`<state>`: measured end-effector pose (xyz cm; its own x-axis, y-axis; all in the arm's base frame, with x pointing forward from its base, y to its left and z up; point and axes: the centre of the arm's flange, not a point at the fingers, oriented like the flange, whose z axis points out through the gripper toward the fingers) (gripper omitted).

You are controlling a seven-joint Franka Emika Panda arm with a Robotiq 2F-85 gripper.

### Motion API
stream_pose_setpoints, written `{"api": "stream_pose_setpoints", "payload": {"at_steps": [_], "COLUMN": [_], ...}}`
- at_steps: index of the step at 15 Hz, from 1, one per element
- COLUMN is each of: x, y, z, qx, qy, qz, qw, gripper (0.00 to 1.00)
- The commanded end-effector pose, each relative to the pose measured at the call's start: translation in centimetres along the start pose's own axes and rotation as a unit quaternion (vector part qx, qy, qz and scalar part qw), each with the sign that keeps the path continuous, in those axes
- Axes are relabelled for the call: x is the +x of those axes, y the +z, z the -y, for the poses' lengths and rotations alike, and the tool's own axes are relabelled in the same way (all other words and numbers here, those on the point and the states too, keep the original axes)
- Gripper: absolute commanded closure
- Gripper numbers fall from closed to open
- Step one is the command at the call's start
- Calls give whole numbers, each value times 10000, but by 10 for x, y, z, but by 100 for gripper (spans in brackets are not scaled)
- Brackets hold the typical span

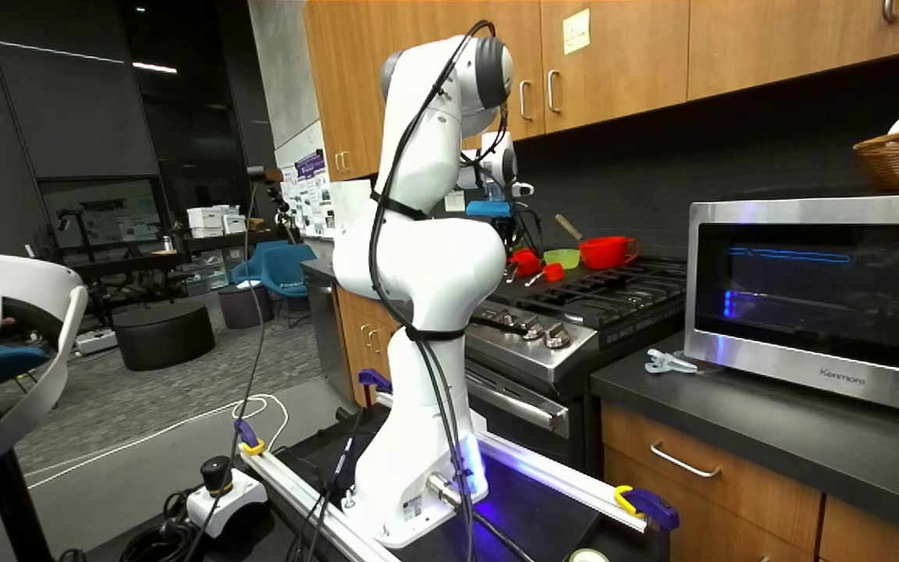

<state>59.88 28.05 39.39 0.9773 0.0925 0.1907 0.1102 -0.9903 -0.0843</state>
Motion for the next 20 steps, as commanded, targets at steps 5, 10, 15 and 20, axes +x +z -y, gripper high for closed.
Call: {"api": "stream_pose_setpoints", "payload": {"at_steps": [5, 10, 15, 20], "x": [-23, -24, -23, -25], "y": [7, 11, 18, 21], "z": [6, 5, 4, 3], "qx": [36, 6, -38, -56], "qy": [-160, -155, -126, -115], "qz": [210, 229, 281, 304], "qw": [9996, 9996, 9995, 9995], "gripper": [21, 0, 10, 42]}}
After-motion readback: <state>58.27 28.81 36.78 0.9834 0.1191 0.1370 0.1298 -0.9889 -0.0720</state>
